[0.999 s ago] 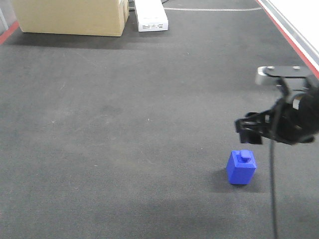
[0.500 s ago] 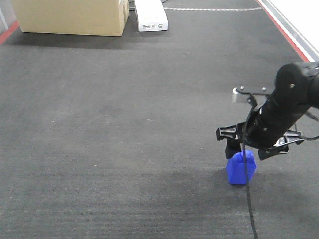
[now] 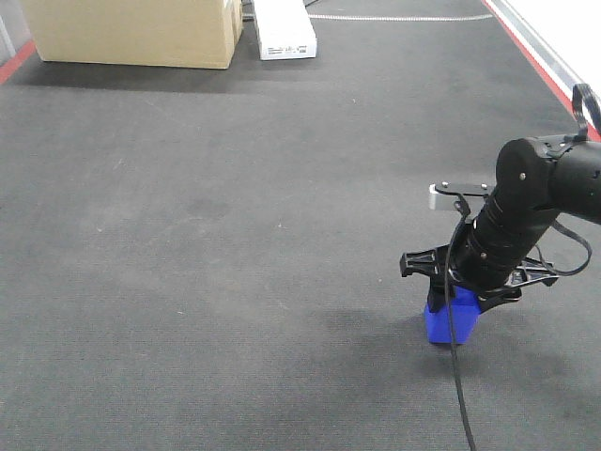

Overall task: Pour parts from conveyor to right shelf
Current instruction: 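Lower the right gripper over the blue part and close on it, then lift the blue part with the right gripper and retract it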

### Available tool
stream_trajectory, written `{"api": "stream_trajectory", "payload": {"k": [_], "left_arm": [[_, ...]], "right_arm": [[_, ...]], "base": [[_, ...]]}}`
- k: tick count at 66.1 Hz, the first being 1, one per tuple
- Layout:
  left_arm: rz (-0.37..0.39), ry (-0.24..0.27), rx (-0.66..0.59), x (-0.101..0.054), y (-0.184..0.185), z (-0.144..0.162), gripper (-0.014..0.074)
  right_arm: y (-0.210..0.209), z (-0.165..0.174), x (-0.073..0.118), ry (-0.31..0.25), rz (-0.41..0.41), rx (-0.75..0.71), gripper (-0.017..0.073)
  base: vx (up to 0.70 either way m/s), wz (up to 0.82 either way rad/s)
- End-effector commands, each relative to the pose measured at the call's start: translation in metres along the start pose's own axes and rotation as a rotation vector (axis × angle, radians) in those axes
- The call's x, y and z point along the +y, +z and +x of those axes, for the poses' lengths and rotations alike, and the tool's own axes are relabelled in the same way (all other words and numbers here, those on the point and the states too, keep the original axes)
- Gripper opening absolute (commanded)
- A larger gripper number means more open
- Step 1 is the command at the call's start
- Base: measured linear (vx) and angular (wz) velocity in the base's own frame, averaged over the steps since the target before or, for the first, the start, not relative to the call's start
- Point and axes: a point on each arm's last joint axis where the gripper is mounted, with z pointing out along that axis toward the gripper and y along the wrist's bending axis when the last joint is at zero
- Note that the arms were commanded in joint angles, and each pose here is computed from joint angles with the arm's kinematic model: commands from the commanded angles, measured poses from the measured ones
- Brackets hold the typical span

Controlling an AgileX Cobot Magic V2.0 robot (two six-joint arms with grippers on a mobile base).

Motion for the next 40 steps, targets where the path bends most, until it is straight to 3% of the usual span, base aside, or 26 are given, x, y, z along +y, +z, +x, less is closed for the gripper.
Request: {"api": "stream_trajectory", "payload": {"k": [1, 22, 40], "left_arm": [[0.002, -0.014, -0.111, 0.0, -0.002, -0.014, -0.0006], [0.002, -0.014, -0.111, 0.0, -0.002, -0.014, -0.0006], [0.002, -0.014, -0.111, 0.0, -0.002, -0.014, -0.0006]], "right_arm": [[-0.03, -0.005, 0.001, 0.004, -0.012, -0.124, 0.0013], [-0.071, 0.004, -0.009, -0.037, 0.06, -0.282, -0.0008], [-0.09, 0.037, -0.045, 0.042, 0.064, -0.385, -0.0004]], "base": [[0.0, 0.0], [0.0, 0.0], [0.0, 0.0]]}}
